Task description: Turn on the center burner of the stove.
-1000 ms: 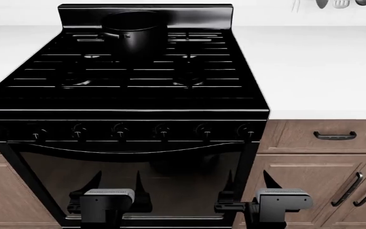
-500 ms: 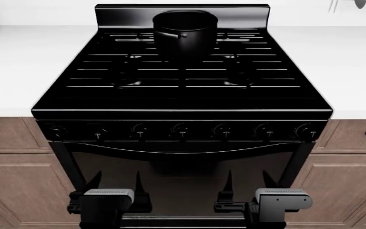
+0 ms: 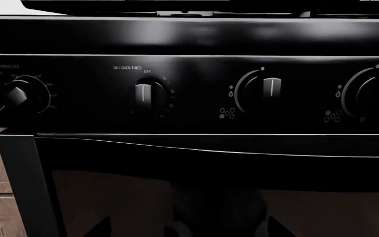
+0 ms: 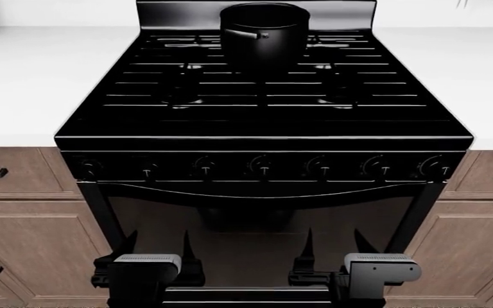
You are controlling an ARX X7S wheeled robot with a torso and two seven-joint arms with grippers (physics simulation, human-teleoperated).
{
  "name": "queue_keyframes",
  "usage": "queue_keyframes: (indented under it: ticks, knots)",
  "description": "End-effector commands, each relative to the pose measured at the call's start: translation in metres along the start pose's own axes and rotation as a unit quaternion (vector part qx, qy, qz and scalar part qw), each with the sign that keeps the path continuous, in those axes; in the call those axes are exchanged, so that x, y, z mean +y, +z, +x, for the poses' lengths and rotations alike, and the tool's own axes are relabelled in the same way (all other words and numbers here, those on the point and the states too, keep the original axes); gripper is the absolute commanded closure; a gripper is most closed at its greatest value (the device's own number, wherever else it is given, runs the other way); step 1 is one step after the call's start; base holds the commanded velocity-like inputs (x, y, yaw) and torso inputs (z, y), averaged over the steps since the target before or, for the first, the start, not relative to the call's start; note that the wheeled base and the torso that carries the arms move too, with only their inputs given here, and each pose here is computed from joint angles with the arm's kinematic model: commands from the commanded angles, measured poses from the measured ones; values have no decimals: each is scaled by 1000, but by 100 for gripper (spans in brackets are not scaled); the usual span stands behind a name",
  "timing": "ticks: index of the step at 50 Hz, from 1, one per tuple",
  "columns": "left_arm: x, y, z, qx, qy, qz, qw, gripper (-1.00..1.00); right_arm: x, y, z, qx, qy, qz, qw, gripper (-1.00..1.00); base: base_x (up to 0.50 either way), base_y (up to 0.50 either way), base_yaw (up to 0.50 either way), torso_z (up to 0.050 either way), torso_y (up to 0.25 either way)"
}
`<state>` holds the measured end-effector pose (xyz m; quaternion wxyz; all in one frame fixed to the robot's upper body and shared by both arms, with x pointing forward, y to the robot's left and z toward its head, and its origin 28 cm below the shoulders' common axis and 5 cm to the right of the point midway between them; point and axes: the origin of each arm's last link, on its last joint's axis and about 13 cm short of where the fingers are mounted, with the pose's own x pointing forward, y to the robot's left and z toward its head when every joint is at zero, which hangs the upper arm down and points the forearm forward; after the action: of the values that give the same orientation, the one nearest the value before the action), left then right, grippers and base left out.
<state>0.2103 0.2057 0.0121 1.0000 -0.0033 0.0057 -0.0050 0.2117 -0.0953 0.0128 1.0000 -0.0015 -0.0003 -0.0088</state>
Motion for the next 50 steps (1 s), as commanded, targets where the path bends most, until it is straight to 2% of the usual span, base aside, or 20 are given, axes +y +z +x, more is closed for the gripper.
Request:
queue_keyframes:
  ticks: [1,34,45,50]
  knots:
    - [0,0,0,1,-2,1,1000,-100,0,0,0,0,-1,1,1000,-100,0,0,0,-50,-6]
    - [-1,0,0,-1,-4,-1,1000,-100,0,0,1,2,-2,0,1000,-100,0,0,0,-50,-5]
    - [-1,0,0,1,-6,-2,1000,-100,1,2,0,-2,-11,-2,1000,-100,0,0,0,-3,0]
    - [-1,-1,0,2,-6,-3,1000,-100,6,24,-5,-19,-15,5,1000,-100,0,0,0,0,0]
